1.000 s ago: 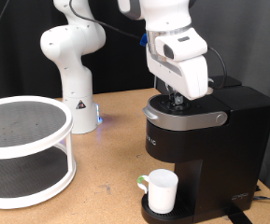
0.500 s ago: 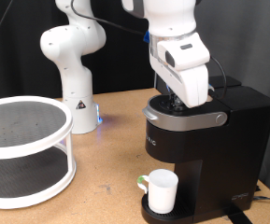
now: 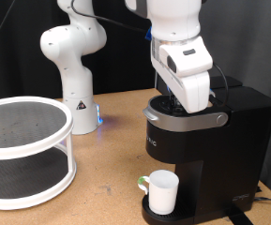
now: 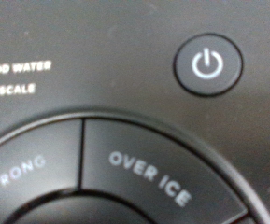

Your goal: Make a cup of coffee with the keurig machine

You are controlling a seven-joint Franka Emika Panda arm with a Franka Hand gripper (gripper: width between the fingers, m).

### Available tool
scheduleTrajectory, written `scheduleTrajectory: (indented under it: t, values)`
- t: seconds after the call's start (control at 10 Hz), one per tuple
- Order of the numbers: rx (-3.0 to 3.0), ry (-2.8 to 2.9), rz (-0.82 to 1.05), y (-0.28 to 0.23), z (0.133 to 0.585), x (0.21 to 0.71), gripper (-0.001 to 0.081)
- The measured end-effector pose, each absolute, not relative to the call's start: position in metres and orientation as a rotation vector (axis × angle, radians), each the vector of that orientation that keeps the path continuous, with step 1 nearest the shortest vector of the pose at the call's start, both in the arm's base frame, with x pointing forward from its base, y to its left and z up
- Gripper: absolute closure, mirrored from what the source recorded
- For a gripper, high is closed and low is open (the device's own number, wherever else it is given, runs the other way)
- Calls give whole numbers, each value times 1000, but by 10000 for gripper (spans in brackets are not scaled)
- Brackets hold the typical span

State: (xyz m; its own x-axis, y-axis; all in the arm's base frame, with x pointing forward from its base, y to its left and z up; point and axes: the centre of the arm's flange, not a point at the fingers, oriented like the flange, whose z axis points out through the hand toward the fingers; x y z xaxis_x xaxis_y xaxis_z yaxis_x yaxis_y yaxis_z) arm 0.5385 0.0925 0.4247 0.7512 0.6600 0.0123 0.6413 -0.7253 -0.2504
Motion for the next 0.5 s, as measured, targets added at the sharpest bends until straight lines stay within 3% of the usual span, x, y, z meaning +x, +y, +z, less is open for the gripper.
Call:
scheduleTrajectory:
  t: [0.5]
  values:
    - [-2622,-1083,-89,92,432,541,806]
